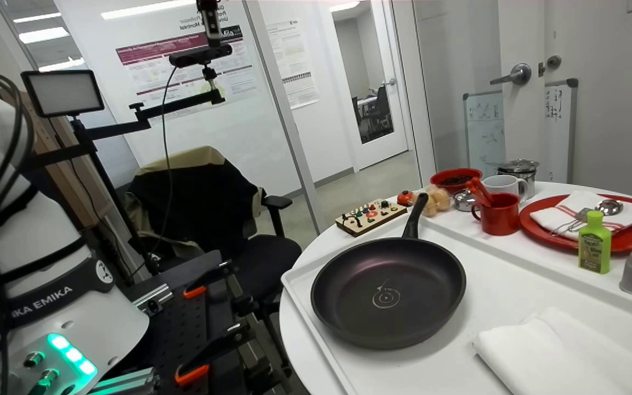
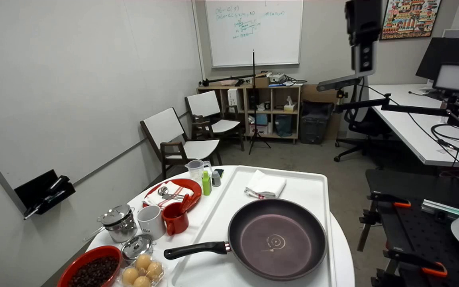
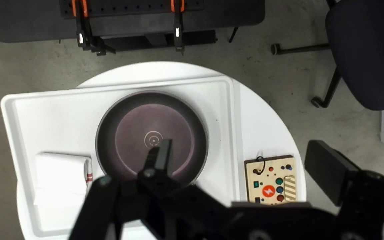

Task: Use the towel to clean the pan

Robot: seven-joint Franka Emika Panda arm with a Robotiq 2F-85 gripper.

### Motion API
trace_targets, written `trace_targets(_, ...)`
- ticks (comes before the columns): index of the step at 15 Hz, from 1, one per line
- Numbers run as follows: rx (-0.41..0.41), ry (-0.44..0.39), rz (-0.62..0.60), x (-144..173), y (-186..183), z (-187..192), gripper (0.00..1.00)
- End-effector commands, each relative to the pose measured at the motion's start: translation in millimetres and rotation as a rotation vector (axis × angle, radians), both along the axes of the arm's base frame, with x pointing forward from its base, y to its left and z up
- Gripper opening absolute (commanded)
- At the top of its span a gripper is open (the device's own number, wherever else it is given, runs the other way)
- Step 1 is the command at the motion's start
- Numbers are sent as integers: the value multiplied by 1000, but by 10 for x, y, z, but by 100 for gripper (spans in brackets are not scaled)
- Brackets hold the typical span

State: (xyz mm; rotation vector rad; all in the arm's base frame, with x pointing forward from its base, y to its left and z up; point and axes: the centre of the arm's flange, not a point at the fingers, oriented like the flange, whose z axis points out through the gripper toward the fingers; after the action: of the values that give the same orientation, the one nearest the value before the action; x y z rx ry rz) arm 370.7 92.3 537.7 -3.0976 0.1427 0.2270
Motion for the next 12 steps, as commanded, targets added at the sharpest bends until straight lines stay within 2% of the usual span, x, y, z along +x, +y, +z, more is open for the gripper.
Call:
trace_targets(1,-17,-39,-37,531,-328,-284,100)
trace_targets(6,-59,-132,-148,1074,-974,-565,100)
trace_targets(12,-63,-238,-292,1625,-1790,-833,100)
